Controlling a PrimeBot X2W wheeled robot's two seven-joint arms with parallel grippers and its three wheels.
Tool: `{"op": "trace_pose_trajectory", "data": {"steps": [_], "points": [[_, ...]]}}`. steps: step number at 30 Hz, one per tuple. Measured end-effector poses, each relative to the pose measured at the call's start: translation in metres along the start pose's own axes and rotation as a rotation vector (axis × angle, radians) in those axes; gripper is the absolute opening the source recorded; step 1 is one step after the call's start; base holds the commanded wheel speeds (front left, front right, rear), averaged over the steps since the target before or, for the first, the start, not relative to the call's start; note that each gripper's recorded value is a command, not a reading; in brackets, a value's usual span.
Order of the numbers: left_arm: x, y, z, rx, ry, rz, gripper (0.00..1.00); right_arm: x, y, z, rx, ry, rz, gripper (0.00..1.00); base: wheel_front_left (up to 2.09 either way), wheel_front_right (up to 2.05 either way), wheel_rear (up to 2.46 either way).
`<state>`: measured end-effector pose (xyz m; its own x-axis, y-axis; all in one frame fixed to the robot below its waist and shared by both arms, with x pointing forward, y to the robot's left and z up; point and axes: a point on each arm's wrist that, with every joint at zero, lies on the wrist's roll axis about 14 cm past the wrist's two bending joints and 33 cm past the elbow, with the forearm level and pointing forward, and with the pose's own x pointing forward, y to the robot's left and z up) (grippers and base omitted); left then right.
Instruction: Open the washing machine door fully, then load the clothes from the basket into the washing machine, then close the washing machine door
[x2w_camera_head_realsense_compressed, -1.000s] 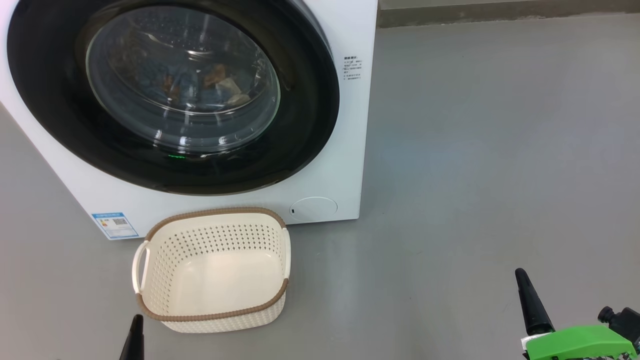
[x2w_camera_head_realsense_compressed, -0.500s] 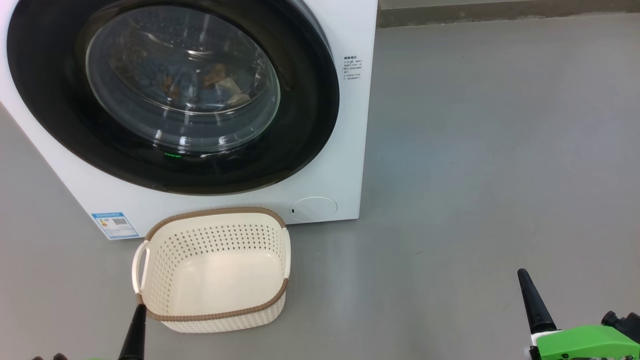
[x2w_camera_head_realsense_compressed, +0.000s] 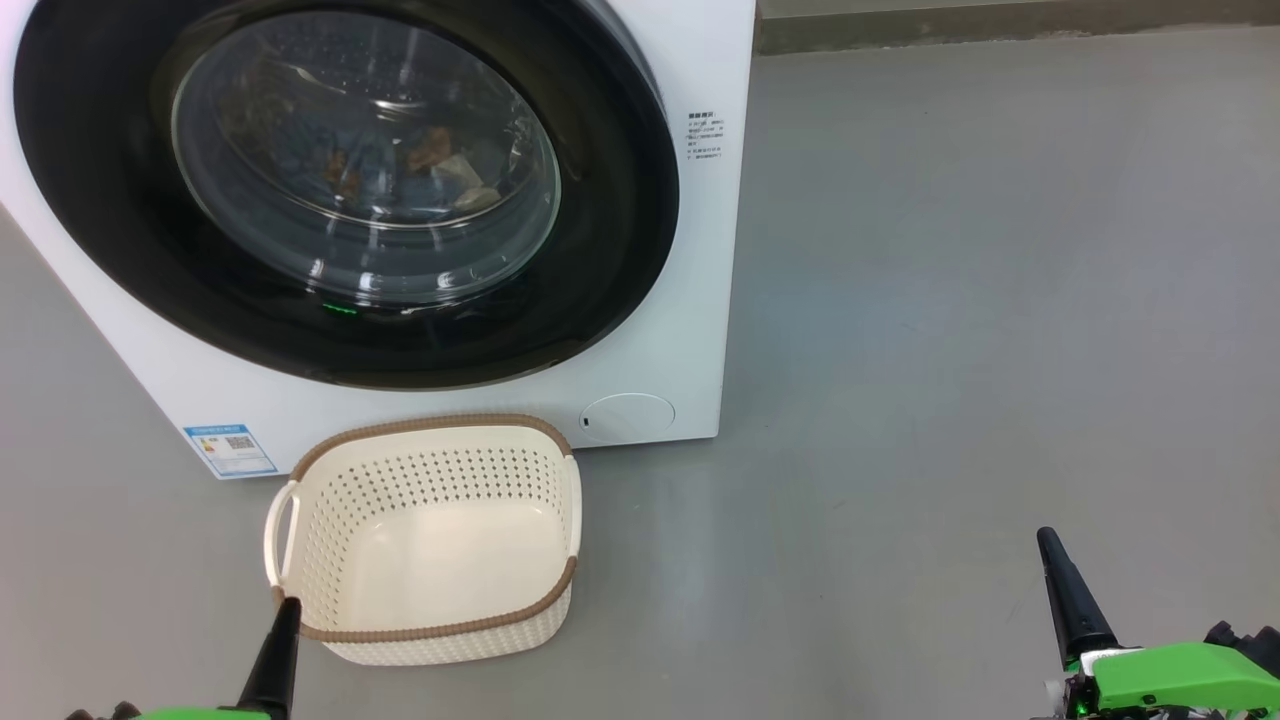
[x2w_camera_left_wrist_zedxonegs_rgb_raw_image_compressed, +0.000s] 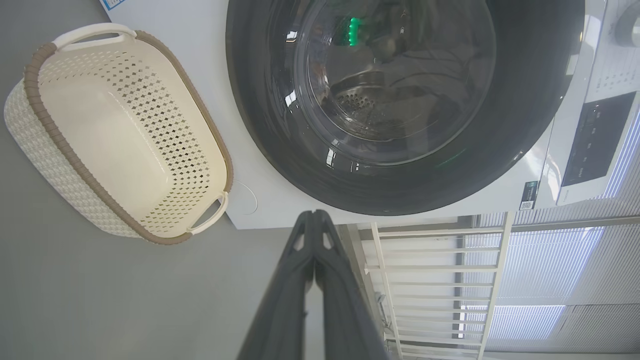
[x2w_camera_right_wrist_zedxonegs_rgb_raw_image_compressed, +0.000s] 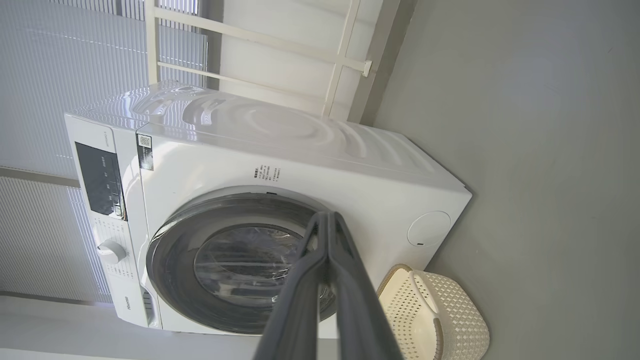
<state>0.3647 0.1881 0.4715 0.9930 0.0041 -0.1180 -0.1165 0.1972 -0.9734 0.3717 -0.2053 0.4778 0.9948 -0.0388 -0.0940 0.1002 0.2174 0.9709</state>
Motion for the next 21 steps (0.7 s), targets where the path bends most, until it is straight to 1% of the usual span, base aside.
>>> {"op": "trace_pose_trajectory", "data": {"steps": [13, 19, 21], "points": [[0.008, -0.009, -0.001, -0.144, 0.018, -0.029, 0.0, 0.0, -0.001, 0.002, 0.145, 0.002, 0.004, 0.0, 0.0, 0.0, 0.0], [0.01, -0.011, -0.002, -0.209, 0.028, -0.037, 0.0, 0.004, 0.006, 0.004, 0.212, 0.005, 0.027, 0.0, 0.0, 0.0, 0.0], [0.012, -0.014, -0.002, -0.214, 0.028, -0.045, 0.0, 0.004, 0.006, 0.004, 0.224, 0.005, 0.028, 0.0, 0.0, 0.0, 0.0]]}}
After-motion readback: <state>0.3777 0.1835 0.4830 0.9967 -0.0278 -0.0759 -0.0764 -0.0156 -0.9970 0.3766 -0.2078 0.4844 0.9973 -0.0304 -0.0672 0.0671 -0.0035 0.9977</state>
